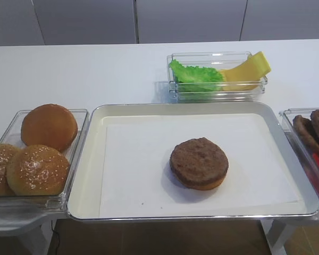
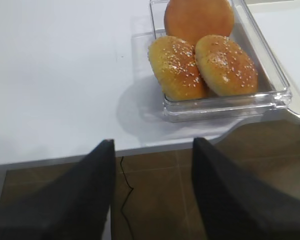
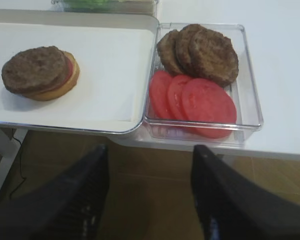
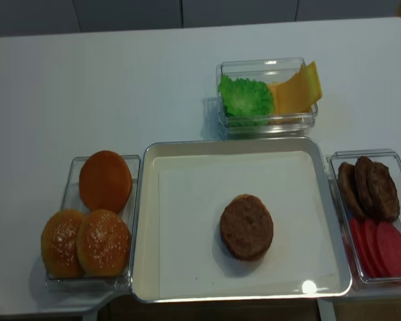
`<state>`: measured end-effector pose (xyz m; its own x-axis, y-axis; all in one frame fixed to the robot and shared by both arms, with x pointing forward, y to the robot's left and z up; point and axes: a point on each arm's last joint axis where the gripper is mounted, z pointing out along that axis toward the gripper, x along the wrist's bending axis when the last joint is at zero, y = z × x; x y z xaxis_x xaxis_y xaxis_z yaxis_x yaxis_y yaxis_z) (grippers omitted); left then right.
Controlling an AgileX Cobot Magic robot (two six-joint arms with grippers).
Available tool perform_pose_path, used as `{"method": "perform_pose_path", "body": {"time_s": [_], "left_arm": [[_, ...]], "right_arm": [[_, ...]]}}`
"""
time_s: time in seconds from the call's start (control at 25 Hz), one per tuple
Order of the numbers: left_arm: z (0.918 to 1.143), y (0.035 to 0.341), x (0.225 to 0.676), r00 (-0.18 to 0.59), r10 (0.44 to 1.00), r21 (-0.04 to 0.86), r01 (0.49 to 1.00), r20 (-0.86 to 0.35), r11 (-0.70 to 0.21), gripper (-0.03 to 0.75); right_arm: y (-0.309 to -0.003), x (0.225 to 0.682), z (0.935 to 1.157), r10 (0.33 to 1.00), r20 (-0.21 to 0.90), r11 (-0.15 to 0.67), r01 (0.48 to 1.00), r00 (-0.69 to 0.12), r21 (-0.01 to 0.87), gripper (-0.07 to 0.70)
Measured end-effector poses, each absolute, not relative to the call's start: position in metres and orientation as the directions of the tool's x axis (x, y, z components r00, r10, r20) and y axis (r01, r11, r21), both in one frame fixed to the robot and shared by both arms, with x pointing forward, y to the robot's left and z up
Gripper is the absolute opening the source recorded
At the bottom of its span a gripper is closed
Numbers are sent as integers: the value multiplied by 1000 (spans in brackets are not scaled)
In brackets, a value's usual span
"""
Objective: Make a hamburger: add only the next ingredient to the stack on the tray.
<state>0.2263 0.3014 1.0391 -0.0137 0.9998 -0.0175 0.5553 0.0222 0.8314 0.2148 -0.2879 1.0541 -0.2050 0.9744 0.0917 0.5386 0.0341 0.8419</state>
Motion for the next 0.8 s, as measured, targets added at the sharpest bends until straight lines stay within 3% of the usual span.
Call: {"method": "perform_pose_path", "body": {"time_s": [0.12,0.32,0.8], "left_arm": [[1039,301,226,-14,1000,831,555,-18,22,369],[1039,301,226,-14,1000,831,555,-18,22,369],[1039,301,226,-14,1000,831,555,-18,22,369]], "right_arm": [[-287,217,1049,973,92,41,553,-211,832,397],[-286,224,1042,970,55,82,535,-236,841,397],[-285,227,1039,967,58,85,528,-247,845,397]]}}
